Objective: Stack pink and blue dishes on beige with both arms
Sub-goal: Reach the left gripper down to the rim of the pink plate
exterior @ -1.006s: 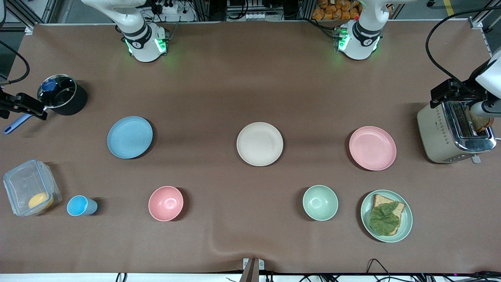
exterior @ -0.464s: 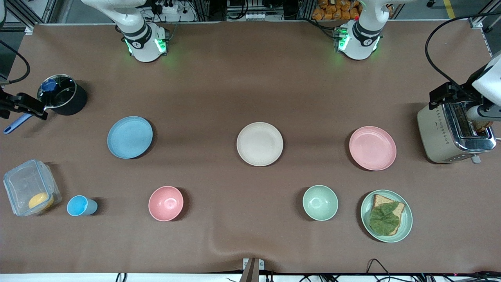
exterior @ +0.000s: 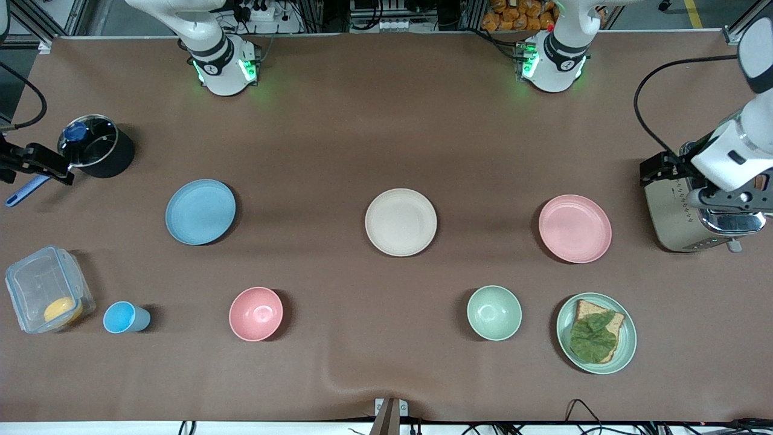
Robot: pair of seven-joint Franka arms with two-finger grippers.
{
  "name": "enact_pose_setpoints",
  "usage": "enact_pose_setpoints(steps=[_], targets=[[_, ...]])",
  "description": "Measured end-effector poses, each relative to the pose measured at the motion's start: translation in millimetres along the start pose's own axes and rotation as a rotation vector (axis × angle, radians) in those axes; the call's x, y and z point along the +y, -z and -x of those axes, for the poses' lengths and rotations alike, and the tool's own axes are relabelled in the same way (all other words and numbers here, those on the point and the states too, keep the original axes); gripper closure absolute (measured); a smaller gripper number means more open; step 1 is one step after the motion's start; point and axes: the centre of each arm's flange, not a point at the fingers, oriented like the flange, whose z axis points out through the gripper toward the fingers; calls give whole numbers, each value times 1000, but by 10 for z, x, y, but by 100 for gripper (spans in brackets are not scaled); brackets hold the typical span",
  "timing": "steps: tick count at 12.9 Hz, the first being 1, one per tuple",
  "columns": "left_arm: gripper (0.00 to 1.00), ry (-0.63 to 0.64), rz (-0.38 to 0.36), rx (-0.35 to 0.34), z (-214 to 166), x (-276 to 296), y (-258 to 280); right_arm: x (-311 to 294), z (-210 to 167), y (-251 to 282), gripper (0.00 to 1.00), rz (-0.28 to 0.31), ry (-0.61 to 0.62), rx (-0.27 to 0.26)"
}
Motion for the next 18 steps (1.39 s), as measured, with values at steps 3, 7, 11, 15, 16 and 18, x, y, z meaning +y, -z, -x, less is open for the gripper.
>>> enact_pose_setpoints(steps=[3, 7, 11, 15, 16, 18], targets=[[0, 17, 3, 6, -23, -102, -606, 4, 0, -1, 0, 0, -1, 0], [0, 35, 7, 11, 3, -203, -1227, 1, -3, -46, 0, 0, 0, -11], [0, 44, 10, 2, -14, -260, -1371, -4, -24, -109, 0, 0, 1, -24], [0, 51, 13, -16, -39, -302, -1525, -14, -45, -179, 0, 0, 2, -38], [0, 54, 15, -22, -51, -319, -1596, -22, -64, -236, 0, -1, 4, -48], [0, 60, 18, -34, -90, -360, -1805, -42, -101, -427, 0, -2, 12, -85]])
